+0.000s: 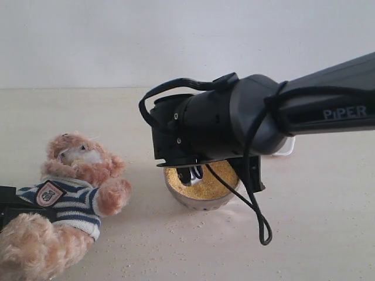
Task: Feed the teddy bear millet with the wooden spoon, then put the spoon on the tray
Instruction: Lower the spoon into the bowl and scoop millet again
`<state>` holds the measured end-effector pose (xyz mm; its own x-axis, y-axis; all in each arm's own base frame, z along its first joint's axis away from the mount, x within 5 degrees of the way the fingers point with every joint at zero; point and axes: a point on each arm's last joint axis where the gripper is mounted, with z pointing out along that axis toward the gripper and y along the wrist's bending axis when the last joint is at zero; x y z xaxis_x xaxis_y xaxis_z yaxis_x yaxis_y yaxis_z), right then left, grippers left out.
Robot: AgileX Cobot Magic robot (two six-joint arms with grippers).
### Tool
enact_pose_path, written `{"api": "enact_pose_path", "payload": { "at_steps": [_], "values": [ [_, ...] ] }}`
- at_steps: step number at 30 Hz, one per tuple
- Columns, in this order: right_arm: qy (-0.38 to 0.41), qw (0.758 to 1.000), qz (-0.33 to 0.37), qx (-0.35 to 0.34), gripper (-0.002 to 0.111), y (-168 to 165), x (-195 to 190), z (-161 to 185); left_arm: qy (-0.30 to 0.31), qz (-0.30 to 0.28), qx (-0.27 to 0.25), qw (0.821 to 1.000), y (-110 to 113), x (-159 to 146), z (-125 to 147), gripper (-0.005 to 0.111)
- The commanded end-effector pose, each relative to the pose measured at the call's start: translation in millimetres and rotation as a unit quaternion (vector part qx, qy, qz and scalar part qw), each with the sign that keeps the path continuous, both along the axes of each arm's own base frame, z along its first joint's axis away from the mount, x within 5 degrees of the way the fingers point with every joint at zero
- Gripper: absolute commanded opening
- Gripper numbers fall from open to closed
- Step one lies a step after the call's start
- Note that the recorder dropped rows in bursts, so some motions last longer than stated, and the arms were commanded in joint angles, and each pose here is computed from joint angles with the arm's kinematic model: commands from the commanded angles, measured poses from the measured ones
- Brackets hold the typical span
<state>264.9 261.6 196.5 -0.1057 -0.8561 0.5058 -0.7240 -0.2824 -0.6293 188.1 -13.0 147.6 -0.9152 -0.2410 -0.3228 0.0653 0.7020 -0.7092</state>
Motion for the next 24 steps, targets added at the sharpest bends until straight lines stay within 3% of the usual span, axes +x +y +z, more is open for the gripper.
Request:
{"api": "enact_pose_path", "payload": {
  "at_steps": [1, 14, 24],
  "values": [
    [-0.002, 1.000, 0.003, -0.012, 0.000, -1, 2, -4, -0.008, -0.001, -0.005, 1.000, -1, -1, 2, 0.005],
    [-0.013, 0.999, 0.024, -0.036, 0.000, 0, 5, -4, -0.008, -0.002, -0.006, 1.000, -1, -1, 3, 0.005],
    [0.002, 0.998, 0.027, -0.063, 0.000, 4, 8, -27, -0.008, -0.002, -0.006, 1.000, -1, -1, 3, 0.005]
  ]
}}
